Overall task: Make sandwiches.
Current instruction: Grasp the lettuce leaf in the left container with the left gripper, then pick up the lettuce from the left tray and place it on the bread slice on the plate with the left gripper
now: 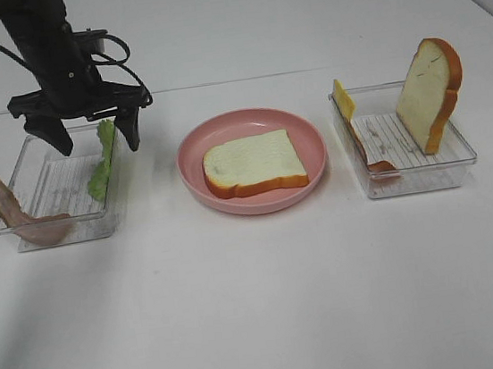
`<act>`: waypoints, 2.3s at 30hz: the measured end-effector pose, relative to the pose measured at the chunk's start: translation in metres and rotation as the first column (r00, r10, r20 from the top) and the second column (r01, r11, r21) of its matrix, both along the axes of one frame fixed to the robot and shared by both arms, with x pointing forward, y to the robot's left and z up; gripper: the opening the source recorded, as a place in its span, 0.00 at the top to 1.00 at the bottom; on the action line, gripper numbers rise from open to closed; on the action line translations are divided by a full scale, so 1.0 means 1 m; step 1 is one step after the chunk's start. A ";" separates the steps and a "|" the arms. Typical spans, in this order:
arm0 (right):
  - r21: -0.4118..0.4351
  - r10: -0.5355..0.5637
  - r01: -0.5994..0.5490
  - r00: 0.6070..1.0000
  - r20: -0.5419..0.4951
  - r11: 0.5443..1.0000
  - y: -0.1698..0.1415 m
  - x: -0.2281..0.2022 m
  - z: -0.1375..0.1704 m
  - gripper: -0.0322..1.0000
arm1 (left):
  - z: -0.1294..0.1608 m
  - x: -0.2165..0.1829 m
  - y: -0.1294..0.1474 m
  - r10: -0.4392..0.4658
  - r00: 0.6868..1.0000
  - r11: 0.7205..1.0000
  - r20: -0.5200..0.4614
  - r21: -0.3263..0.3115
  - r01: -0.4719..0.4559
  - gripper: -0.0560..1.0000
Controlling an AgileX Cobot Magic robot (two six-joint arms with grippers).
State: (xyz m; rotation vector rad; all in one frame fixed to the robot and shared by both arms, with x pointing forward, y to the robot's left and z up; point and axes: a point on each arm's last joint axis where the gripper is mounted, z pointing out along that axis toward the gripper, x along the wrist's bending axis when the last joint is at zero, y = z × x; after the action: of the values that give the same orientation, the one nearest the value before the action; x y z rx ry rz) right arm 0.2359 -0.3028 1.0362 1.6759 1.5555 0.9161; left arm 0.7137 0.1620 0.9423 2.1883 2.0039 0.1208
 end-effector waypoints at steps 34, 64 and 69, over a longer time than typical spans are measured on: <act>0.000 0.000 0.000 1.000 0.000 1.000 0.000 0.000 0.000 0.11 | 0.044 0.010 -0.008 0.005 0.996 0.997 0.085 -0.079 0.002 0.94; 0.000 0.000 0.000 1.000 0.000 1.000 0.000 0.000 0.000 0.11 | 0.084 -0.036 -0.152 -0.149 0.976 0.819 0.156 -0.535 0.210 0.94; 0.000 0.000 0.000 1.000 0.000 1.000 0.000 0.000 0.000 0.11 | 0.076 -0.035 -0.163 -0.132 0.978 0.796 0.158 -0.572 0.200 0.94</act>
State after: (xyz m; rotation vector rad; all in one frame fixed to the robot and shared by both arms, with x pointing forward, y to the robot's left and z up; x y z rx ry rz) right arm 0.2359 -0.3028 1.0362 1.6759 1.5555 0.9161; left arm 0.6788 -0.0010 1.0179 1.8799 1.5022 -0.3506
